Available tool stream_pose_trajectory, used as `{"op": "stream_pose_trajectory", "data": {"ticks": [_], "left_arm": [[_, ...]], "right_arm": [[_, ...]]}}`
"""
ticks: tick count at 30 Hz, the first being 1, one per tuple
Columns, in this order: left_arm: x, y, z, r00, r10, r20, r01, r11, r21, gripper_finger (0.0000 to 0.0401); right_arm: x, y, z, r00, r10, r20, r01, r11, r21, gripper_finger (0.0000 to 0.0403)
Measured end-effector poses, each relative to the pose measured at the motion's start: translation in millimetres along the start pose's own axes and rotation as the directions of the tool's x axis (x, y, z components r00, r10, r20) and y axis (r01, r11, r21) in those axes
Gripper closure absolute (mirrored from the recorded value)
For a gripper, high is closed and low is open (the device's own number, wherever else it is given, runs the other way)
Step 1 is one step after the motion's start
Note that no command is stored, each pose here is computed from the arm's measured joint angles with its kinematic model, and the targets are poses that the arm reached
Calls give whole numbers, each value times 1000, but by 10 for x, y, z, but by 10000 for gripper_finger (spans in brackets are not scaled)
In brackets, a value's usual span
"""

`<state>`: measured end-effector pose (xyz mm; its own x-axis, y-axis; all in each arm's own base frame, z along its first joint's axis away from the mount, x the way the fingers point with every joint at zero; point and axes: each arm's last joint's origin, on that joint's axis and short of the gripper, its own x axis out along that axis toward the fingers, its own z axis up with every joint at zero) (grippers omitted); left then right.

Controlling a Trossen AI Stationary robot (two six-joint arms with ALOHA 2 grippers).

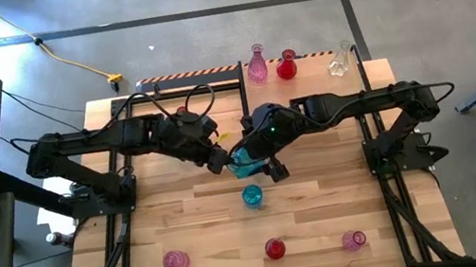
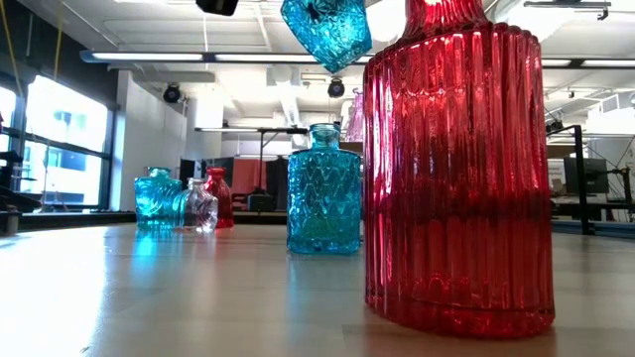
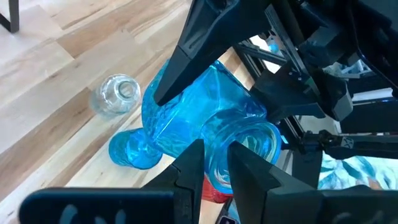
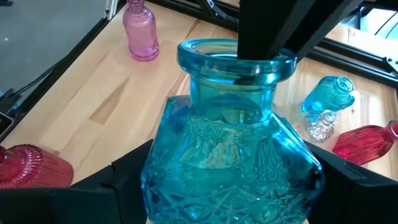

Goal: Sort vases onto shelf
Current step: Put the bottom left blue vase on the shelf

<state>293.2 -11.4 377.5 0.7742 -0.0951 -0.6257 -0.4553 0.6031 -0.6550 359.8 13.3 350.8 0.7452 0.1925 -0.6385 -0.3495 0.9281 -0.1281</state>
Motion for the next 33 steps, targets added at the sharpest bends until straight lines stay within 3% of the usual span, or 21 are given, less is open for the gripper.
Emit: {"op": "stream_pose_trajectory", "data": {"ticks": [20, 28, 33], "left_arm": [[-19, 87, 117, 983, -117, -139, 110, 993, -53, 343], [-108, 47, 182, 979, -187, -79, 185, 982, -31, 343], [-119, 44, 181, 980, -184, -70, 183, 983, -22, 343]], "right_arm": [[-8, 2, 10, 1000, 1, 6, -1, 1000, 24, 118], [-33, -3, 20, 1000, -7, 11, 6, 999, 46, 119], [-27, -8, 18, 1000, -22, 5, 22, 998, 52, 119]]}}
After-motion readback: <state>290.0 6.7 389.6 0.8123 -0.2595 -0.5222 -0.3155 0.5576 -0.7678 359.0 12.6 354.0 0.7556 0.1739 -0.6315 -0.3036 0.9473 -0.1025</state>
